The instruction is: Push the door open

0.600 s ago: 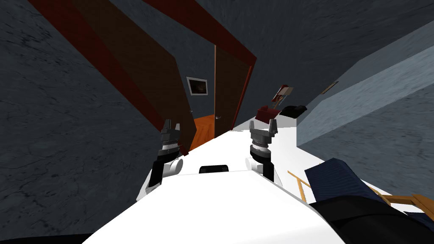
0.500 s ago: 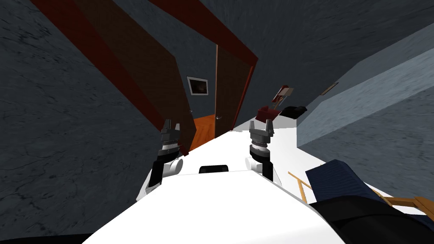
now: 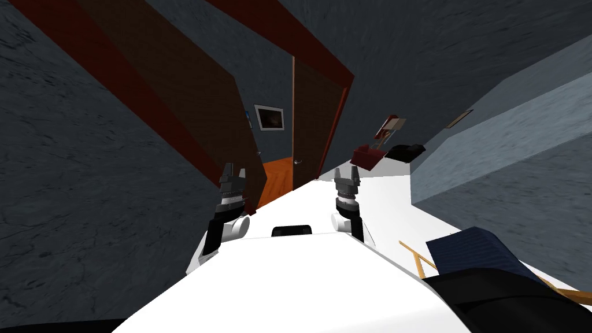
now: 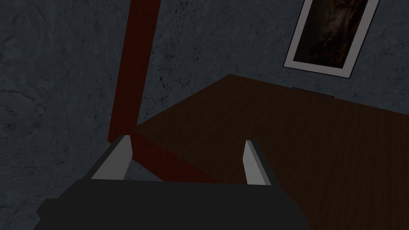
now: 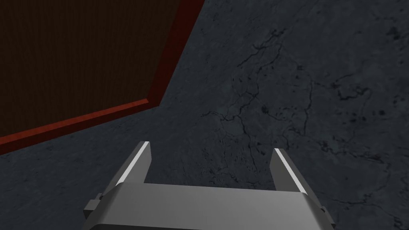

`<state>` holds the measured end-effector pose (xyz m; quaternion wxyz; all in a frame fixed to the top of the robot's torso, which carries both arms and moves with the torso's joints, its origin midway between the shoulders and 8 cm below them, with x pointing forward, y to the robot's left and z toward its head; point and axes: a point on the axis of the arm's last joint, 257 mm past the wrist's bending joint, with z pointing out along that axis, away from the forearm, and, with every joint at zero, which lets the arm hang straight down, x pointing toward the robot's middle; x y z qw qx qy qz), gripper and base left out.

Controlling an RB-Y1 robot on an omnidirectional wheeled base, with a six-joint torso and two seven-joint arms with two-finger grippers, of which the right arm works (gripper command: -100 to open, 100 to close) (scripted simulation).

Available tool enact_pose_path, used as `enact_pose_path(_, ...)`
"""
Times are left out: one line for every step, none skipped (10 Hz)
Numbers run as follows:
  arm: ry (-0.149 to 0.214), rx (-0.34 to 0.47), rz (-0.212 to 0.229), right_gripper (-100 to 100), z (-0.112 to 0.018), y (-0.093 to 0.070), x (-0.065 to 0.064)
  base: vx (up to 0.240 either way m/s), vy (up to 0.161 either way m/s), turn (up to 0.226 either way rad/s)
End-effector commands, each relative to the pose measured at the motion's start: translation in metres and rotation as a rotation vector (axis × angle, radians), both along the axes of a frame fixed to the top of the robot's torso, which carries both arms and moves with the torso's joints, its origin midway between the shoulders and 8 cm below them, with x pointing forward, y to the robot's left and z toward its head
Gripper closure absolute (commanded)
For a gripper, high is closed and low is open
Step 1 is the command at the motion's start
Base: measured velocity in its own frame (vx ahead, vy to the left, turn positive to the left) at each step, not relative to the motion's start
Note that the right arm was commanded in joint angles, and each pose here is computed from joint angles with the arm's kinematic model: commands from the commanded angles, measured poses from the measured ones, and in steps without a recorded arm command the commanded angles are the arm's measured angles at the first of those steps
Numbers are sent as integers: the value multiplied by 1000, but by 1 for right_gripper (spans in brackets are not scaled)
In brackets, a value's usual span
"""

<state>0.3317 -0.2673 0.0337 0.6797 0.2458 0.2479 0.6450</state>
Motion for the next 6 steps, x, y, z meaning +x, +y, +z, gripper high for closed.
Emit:
enact_pose_path(20,-2,9,-100,-11,3,10,89,-26,26)
enact_pose_path(36,-3,15,-100,-19,4,16,85,-11,29)
enact_pose_path(51,-4,21,-100,-28,6,22,91,-14,30)
enact_pose_path(67,-5,27,-100,-36,7,28,93,-16,32)
enact_pose_path(84,-6,33,-100,-45,9,35,81,-32,37)
enact_pose_path(95,-9,41,-100,-52,11,40,90,-43,43)
